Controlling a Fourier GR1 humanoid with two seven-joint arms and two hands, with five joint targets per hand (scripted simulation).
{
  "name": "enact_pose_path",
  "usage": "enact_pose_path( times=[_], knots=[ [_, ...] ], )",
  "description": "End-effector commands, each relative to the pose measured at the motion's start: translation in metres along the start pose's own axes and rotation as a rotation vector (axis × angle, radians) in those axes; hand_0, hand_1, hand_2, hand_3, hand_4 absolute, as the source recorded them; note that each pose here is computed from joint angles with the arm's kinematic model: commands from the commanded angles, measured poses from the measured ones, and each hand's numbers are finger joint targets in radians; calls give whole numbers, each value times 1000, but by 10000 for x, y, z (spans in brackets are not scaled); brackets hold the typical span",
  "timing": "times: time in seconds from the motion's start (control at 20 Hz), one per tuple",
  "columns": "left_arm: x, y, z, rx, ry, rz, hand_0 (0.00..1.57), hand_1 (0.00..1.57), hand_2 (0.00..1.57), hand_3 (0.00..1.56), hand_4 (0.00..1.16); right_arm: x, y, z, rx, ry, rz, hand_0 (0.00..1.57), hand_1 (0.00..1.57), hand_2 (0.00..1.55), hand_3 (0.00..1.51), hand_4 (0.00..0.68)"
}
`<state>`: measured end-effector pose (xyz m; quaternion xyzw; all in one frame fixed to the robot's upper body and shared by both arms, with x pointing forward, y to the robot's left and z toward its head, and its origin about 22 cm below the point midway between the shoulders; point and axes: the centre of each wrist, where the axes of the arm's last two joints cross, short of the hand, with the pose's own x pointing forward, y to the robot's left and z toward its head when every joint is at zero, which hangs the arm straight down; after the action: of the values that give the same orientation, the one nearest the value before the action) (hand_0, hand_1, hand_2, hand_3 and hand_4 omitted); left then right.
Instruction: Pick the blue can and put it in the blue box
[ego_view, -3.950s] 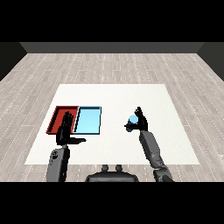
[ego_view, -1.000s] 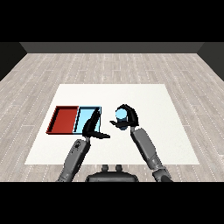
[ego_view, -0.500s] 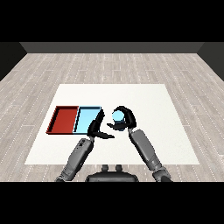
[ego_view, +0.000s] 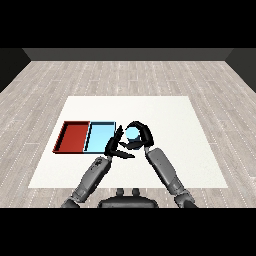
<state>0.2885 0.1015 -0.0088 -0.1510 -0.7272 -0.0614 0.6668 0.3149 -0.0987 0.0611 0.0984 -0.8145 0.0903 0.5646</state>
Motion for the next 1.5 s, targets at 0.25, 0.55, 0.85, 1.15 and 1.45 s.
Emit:
enact_pose_path(
  times=[0.25,0.55,0.85,1.15,1.45],
  knots=[
    [0,-176,97,-14,-15,11,0,0,0,0,0,-69,160,-86,29,-28,3,1436,1436,1471,1425,615],
    [-85,-133,50,-19,-13,-32,0,0,0,0,0,-160,179,-142,49,-4,-25,1469,1469,1465,1415,584],
    [-84,-140,-161,-39,-30,2,0,0,0,0,0,-150,302,-79,77,1,1,1446,1446,1441,1397,562],
    [-79,-96,-253,-12,15,-64,0,0,0,0,108,-45,230,139,105,5,-24,1485,1485,1468,1407,536],
    [-9,-363,-259,32,33,-197,0,0,0,0,0,29,428,35,96,-2,-65,1483,1483,1458,1406,572]
  ],
)
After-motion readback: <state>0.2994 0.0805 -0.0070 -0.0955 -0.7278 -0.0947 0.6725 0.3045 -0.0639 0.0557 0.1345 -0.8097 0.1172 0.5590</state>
